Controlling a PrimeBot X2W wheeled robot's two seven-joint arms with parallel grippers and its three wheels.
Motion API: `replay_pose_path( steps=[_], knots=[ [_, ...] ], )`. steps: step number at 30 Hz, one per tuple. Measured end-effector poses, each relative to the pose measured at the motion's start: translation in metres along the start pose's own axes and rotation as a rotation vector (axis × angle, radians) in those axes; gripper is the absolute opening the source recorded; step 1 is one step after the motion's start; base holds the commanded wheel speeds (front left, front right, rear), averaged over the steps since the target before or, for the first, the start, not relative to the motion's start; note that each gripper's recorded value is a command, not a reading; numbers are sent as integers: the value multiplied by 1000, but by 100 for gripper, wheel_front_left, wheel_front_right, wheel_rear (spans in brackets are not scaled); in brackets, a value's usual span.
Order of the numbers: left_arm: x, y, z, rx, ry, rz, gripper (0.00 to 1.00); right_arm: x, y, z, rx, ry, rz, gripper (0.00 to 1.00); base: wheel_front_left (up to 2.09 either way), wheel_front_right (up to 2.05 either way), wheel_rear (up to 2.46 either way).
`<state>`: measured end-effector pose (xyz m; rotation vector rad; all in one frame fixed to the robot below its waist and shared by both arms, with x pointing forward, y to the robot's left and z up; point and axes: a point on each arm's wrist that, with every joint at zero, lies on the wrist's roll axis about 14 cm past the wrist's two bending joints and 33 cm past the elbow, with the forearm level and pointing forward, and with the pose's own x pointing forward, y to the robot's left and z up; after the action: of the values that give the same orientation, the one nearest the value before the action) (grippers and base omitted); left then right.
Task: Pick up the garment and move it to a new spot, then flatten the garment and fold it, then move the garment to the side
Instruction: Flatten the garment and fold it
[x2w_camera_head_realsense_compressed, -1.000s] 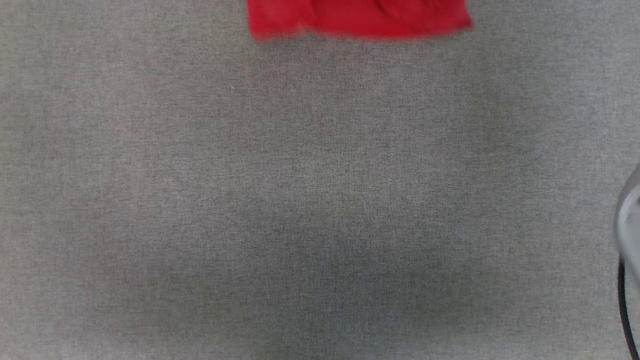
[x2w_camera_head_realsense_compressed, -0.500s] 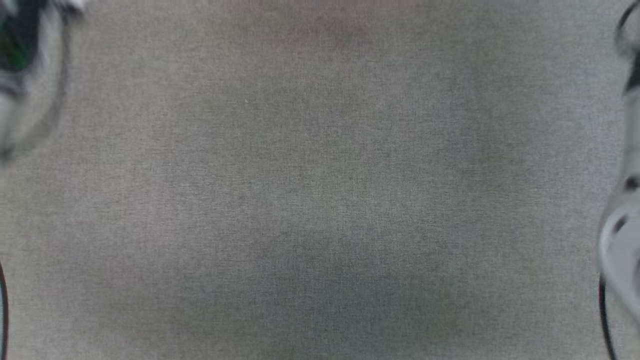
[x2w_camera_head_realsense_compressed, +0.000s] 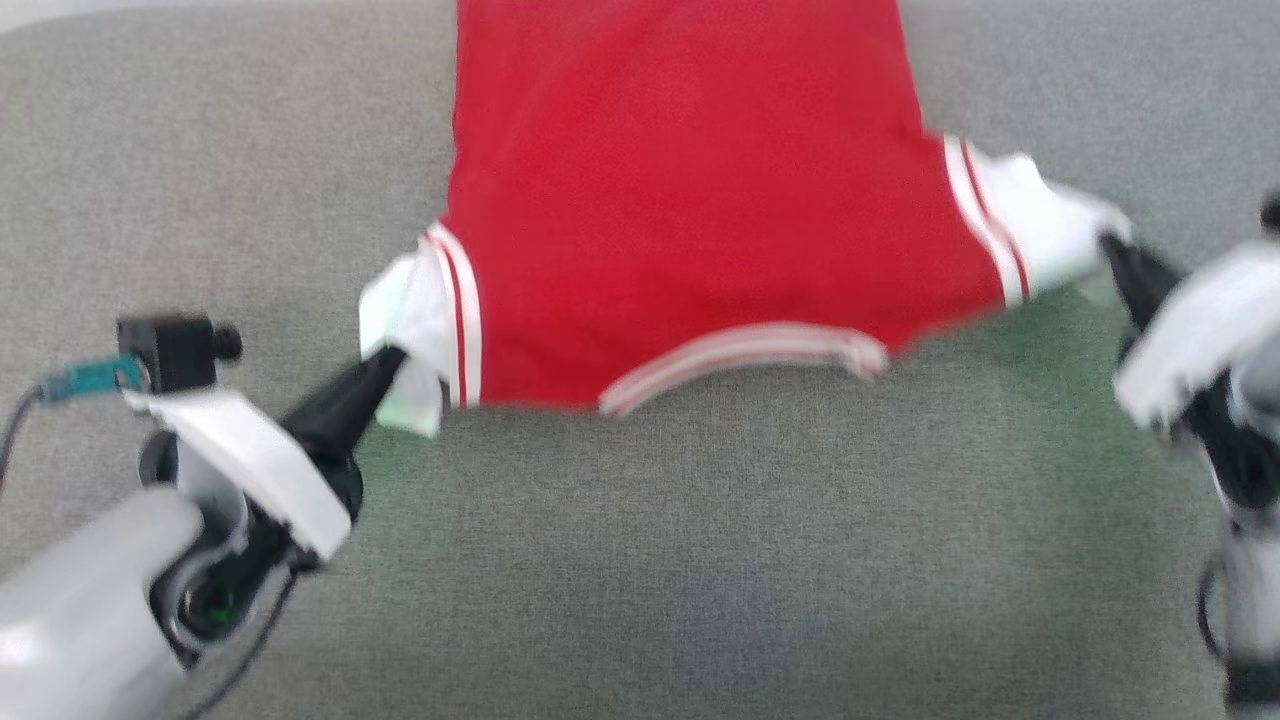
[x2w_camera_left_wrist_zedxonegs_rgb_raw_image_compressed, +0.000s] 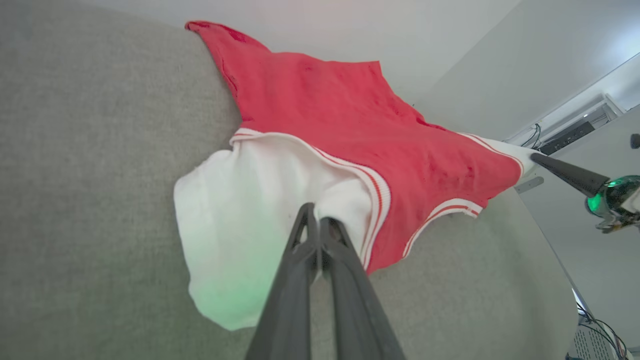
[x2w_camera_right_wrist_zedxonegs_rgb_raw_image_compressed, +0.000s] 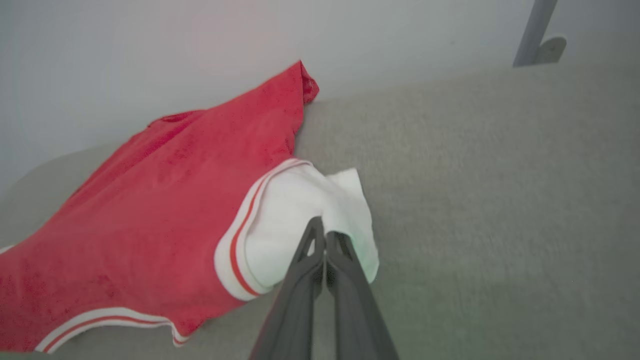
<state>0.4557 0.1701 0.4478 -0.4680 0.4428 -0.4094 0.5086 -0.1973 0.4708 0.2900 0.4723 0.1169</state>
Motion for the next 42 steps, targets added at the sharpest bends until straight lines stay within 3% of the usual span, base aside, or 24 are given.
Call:
replay_pose_path(
  steps=[5,10,16,25,33,42],
  knots=[
    [-20,-10,-15,-17,-3,-23,0,-52,-5,-41,-1,121,1,0,0,0,0],
    [-49,1,-48,-8,55,12,0,-88,-9,-70,27,200,-18,0,0,0,0],
    [-78,4,-84,-85,122,49,0,-114,-9,-96,57,276,-42,0,0,0,0],
    [-104,-2,-98,-146,135,67,0,-150,-10,-125,57,387,-74,0,0,0,0],
    [-102,-14,-102,-170,119,44,0,-142,-9,-120,76,358,-67,0,0,0,0],
    [-86,-19,-109,-182,127,25,0,-123,-20,-156,41,482,-92,0,0,0,0]
  ],
)
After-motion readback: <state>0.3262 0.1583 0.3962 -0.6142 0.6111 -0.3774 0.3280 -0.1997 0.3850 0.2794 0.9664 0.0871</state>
